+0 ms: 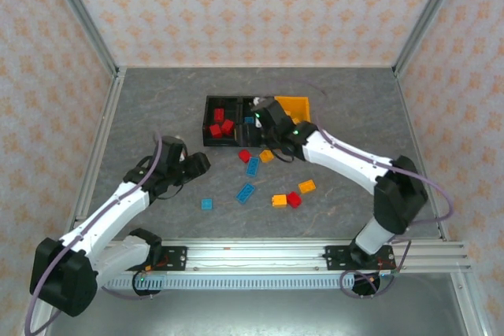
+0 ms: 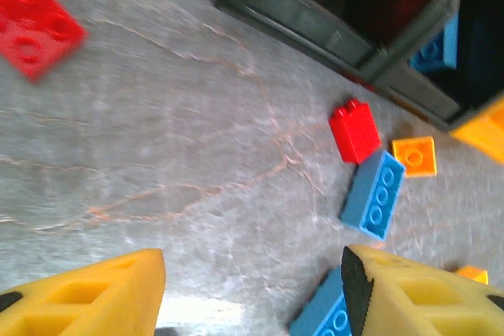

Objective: Sort the legos into containers by color
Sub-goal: Pick up the lego from the center of the table.

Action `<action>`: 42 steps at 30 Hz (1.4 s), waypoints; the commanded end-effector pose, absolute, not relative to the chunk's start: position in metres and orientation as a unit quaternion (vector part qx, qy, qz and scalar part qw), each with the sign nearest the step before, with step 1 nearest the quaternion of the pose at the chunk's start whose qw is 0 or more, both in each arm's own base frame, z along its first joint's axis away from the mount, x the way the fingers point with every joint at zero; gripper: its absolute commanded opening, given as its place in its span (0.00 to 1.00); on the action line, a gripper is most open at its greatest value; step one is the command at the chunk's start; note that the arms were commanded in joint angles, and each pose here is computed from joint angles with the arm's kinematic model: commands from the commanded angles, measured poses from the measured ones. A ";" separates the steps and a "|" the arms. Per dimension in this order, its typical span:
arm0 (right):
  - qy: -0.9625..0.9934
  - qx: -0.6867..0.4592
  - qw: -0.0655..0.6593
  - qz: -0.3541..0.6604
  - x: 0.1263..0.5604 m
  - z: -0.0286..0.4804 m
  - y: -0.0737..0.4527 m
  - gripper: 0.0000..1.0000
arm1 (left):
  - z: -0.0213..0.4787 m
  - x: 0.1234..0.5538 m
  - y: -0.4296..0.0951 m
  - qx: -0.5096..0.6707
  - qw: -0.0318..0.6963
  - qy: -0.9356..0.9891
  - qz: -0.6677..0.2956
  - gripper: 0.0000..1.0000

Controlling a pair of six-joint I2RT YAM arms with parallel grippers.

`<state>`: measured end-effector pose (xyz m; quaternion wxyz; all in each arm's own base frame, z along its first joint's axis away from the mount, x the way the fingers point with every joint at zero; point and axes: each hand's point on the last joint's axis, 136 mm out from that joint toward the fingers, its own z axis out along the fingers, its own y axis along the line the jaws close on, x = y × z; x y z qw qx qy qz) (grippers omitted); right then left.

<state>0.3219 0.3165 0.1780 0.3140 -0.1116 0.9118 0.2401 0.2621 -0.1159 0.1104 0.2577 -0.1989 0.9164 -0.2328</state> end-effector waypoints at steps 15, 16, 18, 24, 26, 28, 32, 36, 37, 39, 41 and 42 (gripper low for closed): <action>0.938 0.002 0.251 0.241 0.279 0.109 0.282 0.71 | 0.128 0.278 -0.189 -0.073 0.268 0.920 -0.276 0.63; 0.939 0.006 0.247 0.239 0.280 0.105 0.285 0.71 | 0.129 0.277 -0.188 -0.074 0.270 0.919 -0.277 0.63; 0.944 0.011 0.238 0.228 0.283 0.094 0.292 0.71 | 0.129 0.273 -0.183 -0.076 0.272 0.919 -0.274 0.64; 0.957 0.004 0.211 0.197 0.288 0.070 0.312 0.71 | 0.125 0.267 -0.168 -0.094 0.277 0.920 -0.262 0.64; 0.962 0.000 0.202 0.182 0.287 0.059 0.317 0.71 | 0.123 0.267 -0.165 -0.100 0.277 0.919 -0.263 0.64; 0.966 0.000 0.193 0.170 0.286 0.050 0.319 0.70 | 0.120 0.266 -0.162 -0.105 0.276 0.918 -0.264 0.64; 0.973 0.012 0.191 0.128 0.290 0.034 0.313 0.67 | 0.114 0.264 -0.159 -0.115 0.274 0.917 -0.268 0.63; 0.976 0.020 0.195 0.097 0.291 0.027 0.304 0.62 | 0.113 0.263 -0.160 -0.117 0.272 0.915 -0.273 0.63; 0.976 0.021 0.195 0.092 0.291 0.025 0.301 0.59 | 0.113 0.263 -0.159 -0.117 0.272 0.915 -0.273 0.63; 0.977 0.021 0.194 0.088 0.289 0.023 0.299 0.52 | 0.113 0.263 -0.158 -0.118 0.273 0.916 -0.270 0.63; 0.977 0.019 0.194 0.087 0.287 0.023 0.298 0.45 | 0.113 0.263 -0.157 -0.118 0.275 0.915 -0.270 0.63; 0.976 0.018 0.197 0.086 0.286 0.026 0.297 0.41 | 0.113 0.263 -0.157 -0.118 0.275 0.915 -0.271 0.63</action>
